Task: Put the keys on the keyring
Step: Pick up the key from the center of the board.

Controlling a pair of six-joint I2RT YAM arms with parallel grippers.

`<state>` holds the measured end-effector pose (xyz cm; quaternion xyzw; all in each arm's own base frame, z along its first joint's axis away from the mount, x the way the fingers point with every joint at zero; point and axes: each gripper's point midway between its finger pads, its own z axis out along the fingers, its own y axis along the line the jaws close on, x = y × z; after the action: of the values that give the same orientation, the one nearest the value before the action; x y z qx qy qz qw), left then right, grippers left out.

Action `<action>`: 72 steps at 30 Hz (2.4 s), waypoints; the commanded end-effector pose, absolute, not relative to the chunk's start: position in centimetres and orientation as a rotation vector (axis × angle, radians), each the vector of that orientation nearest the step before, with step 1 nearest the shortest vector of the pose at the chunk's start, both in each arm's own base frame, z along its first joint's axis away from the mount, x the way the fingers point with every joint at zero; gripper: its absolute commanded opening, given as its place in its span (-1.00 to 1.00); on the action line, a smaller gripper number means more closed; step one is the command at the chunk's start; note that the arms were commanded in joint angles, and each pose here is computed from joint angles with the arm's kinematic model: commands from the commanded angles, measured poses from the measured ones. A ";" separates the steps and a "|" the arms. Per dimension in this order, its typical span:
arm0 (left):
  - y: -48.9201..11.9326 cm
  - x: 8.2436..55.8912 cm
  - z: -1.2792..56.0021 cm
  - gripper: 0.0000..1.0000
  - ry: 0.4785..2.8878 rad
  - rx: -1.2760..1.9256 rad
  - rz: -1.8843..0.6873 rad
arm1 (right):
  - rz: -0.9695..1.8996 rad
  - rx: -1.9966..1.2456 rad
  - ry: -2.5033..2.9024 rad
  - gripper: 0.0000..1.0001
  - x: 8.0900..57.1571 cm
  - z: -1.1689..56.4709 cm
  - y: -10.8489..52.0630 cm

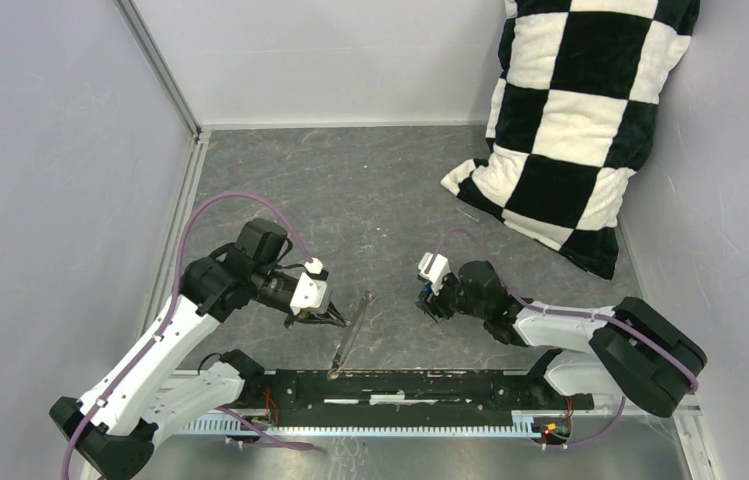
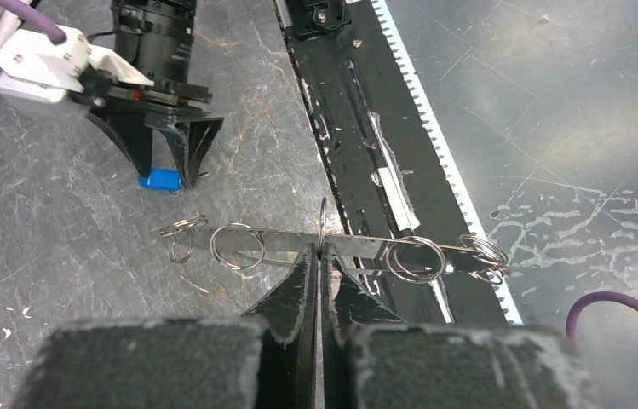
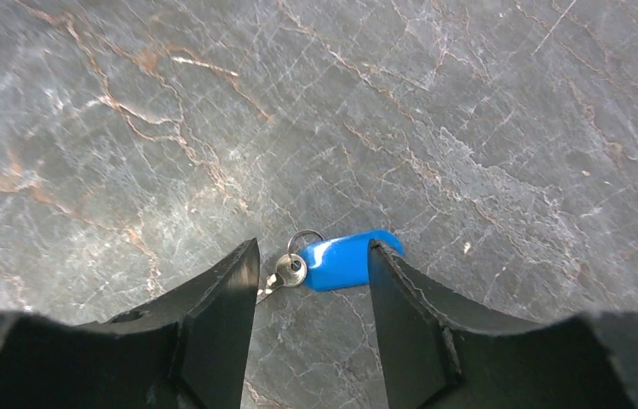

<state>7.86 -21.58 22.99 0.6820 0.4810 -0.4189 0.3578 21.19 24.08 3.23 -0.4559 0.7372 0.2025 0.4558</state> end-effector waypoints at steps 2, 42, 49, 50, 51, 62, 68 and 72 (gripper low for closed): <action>-21.9 7.8 24.1 -0.96 1.211 1.736 -1.090 | 0.858 -1.062 1.798 0.13 20.0 5.1 26.3; -21.9 7.8 24.6 -0.96 1.215 1.717 -1.085 | 0.543 -1.055 1.871 0.16 21.7 5.4 23.9; -21.9 7.9 24.7 -0.96 1.214 1.715 -1.082 | 0.486 -1.101 1.917 0.14 21.2 3.3 23.9; -21.9 7.9 24.7 -0.96 1.215 1.716 -1.081 | 0.481 -1.104 1.914 0.14 21.4 3.3 24.0; -21.9 7.9 24.7 -0.95 1.218 1.715 -1.083 | 0.475 -1.110 1.915 0.14 21.5 3.2 24.0; -21.9 7.9 24.9 -0.96 1.220 1.710 -1.076 | 0.619 -0.978 1.881 0.14 23.2 6.5 24.9; -21.9 7.7 24.8 -0.96 1.214 1.714 -1.089 | 0.669 -0.847 1.940 0.21 24.3 6.7 23.3; -21.9 7.7 24.8 -0.96 1.214 1.712 -1.093 | 0.719 -0.850 1.987 0.21 24.0 5.4 23.9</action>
<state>7.83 -21.60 23.49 0.6754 0.4842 -0.4191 0.3656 24.03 22.31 4.96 -0.3477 0.7961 0.2465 0.4297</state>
